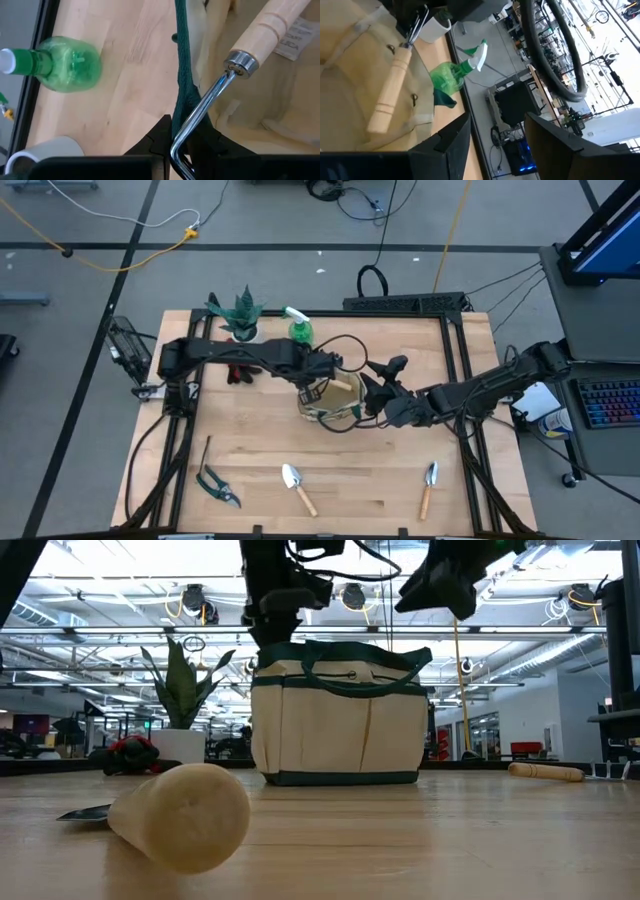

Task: Pick & Place Garden tools in Gardening bag
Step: Put the light brown hand rake into the gardening bag

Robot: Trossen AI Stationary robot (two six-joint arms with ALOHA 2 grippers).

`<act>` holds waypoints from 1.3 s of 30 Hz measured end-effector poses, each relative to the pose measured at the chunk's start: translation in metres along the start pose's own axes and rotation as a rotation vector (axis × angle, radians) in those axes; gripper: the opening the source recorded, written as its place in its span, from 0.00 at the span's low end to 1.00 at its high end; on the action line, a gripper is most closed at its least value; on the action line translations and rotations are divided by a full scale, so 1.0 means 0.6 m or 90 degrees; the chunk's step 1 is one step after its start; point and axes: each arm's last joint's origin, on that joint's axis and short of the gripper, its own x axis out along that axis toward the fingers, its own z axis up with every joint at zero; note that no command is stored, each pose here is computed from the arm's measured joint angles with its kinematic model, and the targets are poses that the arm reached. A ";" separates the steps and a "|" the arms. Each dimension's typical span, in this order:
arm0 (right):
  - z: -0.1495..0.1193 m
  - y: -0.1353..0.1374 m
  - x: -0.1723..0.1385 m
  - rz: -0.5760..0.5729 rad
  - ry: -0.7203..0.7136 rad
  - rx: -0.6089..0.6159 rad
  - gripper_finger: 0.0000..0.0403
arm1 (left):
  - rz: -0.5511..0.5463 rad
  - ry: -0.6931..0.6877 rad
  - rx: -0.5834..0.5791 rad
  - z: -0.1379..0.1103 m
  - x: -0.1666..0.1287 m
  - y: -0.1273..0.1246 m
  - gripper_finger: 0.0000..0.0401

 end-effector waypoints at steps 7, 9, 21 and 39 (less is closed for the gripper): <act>-0.012 0.009 0.002 0.005 0.007 -0.005 0.43 | 0.003 0.001 0.000 0.005 0.016 -0.011 0.13; -0.015 0.012 0.002 0.006 0.008 -0.009 0.43 | 0.003 0.005 0.006 0.002 0.014 -0.014 0.13; -0.029 0.021 0.004 0.012 0.016 0.005 0.43 | -0.011 -0.040 0.034 -0.008 -0.034 -0.043 0.13; -0.026 0.028 0.008 0.142 -0.030 0.023 0.41 | 0.203 -0.175 0.130 0.006 -0.075 -0.049 0.13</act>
